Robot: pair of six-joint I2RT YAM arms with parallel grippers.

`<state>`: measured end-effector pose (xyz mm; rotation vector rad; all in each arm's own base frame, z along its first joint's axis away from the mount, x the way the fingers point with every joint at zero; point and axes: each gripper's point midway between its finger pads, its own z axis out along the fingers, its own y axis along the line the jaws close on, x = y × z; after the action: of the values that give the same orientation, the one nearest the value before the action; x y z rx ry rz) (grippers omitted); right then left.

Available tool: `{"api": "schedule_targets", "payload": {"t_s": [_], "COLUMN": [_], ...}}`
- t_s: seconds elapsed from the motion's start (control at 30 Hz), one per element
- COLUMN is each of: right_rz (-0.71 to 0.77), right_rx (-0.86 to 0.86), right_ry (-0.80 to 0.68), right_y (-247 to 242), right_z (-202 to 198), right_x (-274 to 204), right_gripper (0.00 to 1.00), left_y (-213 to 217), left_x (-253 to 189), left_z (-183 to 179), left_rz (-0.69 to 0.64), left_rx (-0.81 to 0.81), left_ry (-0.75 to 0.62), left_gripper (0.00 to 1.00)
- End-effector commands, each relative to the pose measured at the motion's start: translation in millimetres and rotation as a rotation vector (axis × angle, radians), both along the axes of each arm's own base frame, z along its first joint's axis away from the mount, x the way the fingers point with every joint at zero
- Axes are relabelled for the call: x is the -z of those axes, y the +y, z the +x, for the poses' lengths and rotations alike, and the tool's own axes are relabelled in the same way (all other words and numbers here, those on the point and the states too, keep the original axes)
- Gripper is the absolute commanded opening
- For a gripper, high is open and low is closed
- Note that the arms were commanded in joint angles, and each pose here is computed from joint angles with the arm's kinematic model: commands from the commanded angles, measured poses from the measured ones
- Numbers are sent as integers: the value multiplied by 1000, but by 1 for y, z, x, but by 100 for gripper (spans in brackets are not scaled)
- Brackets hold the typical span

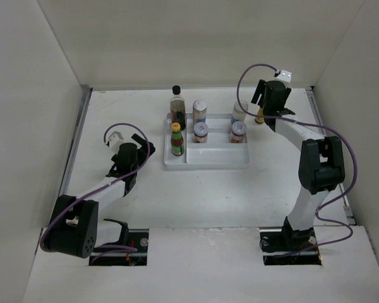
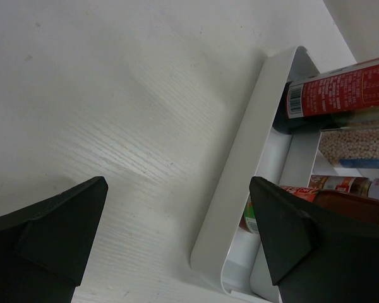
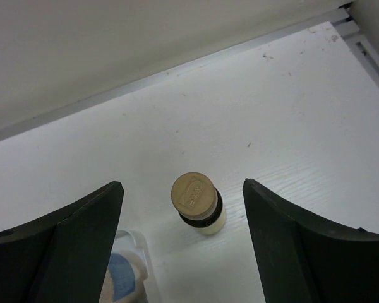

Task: Organize the condiment bottles

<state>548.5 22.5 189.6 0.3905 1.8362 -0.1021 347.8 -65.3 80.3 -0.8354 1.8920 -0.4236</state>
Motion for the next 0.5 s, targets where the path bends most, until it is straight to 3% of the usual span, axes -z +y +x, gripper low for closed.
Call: {"api": "schedule_targets", "payload": {"t_s": [0.0, 0.2, 0.47], "right_rz": [1, -13, -48], "right_rx": [-38, -14, 25], "right_ry": [-32, 1, -28], "right_y": [8, 3, -5], "right_z": [15, 20, 25], "right_x": [-9, 11, 12], "right_gripper": [81, 69, 42], "left_y": [-3, -5, -7], "left_x": [-11, -9, -10], "left_z": [6, 7, 7], "left_rz": [-21, -24, -26], "left_rx": [7, 13, 19], "left_ry": [-52, -47, -50], "left_gripper": [100, 100, 100]}}
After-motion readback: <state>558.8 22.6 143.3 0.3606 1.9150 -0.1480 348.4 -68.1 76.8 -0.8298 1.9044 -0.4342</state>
